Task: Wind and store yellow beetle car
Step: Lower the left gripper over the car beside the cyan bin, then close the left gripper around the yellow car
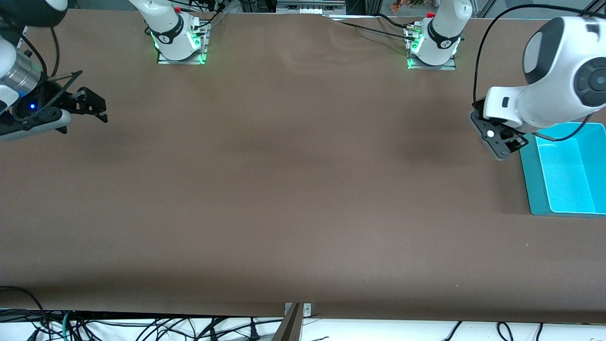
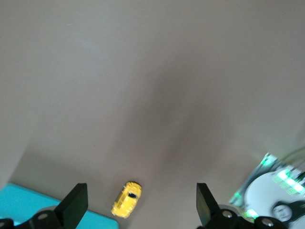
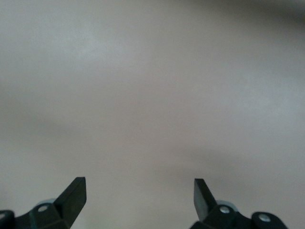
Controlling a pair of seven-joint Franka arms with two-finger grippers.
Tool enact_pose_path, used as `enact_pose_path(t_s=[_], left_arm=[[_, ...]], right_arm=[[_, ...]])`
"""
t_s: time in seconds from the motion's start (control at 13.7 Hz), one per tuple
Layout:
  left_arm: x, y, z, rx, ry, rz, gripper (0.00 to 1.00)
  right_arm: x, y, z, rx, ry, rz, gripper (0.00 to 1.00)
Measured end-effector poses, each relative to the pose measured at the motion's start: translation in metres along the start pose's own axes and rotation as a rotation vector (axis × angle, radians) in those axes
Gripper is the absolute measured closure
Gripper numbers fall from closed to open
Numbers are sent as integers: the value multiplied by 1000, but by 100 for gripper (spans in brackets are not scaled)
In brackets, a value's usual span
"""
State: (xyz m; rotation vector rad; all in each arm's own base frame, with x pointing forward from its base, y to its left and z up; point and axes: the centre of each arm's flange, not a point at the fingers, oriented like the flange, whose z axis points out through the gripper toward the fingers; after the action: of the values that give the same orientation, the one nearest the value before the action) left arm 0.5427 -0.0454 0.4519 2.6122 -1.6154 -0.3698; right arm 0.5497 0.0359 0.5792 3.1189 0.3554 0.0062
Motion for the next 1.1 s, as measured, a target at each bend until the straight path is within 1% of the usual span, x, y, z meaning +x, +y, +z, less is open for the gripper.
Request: enact_pose_path(t_s=[0.07, 0.22, 0.44, 0.58, 0.8, 1.1], left_arm=[[-7, 1, 19, 1, 2, 69, 0], [-26, -1, 64, 8, 16, 198, 0], [-58, -3, 113, 27, 40, 330, 0], [-76, -6, 137, 58, 56, 391, 0], [-118, -9, 178, 103, 80, 449, 0], [-173, -9, 214, 99, 96, 486, 0]], right_arm=[[-3, -3, -4, 0, -1, 60, 0], [-7, -4, -8, -1, -4, 125, 0], [-9, -1, -10, 2, -9, 142, 0], [-10, -2, -12, 5, -17, 144, 0], [-12, -1, -14, 6, -27, 148, 0], [-13, 1, -17, 7, -32, 152, 0]])
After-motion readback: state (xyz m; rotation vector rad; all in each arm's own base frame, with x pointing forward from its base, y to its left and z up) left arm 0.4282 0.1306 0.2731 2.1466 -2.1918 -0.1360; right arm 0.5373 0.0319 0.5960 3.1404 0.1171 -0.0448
